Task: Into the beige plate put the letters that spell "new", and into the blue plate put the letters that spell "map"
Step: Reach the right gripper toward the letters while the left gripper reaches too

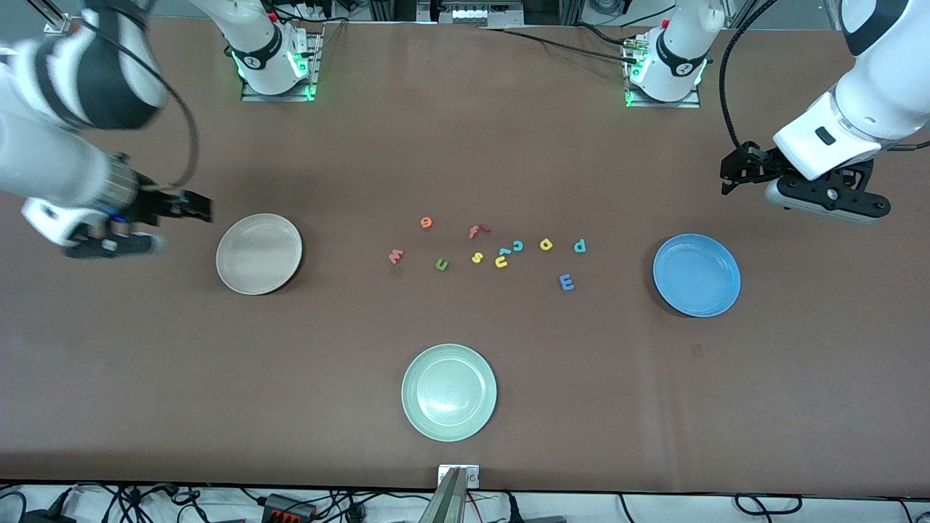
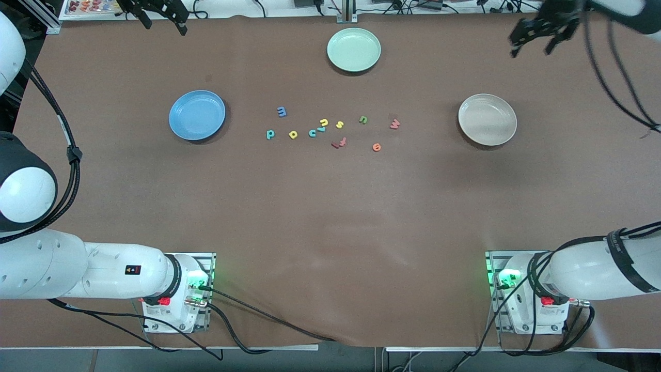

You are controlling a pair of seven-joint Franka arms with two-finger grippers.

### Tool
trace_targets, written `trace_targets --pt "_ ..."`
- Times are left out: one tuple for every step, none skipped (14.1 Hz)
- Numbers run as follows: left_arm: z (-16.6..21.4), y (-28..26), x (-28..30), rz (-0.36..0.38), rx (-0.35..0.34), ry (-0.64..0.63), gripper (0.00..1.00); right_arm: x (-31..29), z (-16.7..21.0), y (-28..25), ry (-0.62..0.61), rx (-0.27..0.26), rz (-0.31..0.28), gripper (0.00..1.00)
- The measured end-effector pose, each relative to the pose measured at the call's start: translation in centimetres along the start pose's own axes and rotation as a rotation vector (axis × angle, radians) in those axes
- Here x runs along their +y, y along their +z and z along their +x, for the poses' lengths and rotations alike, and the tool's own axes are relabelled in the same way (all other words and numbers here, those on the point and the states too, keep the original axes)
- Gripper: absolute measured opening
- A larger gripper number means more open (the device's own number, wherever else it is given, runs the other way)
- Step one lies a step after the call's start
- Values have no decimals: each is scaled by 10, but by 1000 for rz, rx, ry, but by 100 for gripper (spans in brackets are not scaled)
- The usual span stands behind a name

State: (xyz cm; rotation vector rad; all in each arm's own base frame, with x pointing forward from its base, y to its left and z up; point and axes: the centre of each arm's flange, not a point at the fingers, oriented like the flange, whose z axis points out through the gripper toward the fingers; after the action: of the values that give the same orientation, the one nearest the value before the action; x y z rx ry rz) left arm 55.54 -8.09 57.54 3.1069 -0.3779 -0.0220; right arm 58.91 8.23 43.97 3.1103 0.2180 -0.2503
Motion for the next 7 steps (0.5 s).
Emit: trace_targets --pt "0 2 1 -1 -7 2 100 -27 9 17 -28 -3 -9 100" --pt "-1 5 2 -3 -28 4 100 -48 16 30 -36 0 -15 100" --pt "-3 10 3 -7 -64 7 100 -67 21 42 -34 3 -21 100" --pt "-5 15 5 -12 -95 10 100 -82 26 54 -33 8 -23 100" --pt "-5 19 9 -17 -111 16 100 -98 30 66 -31 14 -21 100" --pt "-2 25 15 -25 -121 26 100 -115 33 77 -23 23 -19 100" --pt "5 35 24 -33 -124 37 100 -132 36 88 6 32 -19 100"
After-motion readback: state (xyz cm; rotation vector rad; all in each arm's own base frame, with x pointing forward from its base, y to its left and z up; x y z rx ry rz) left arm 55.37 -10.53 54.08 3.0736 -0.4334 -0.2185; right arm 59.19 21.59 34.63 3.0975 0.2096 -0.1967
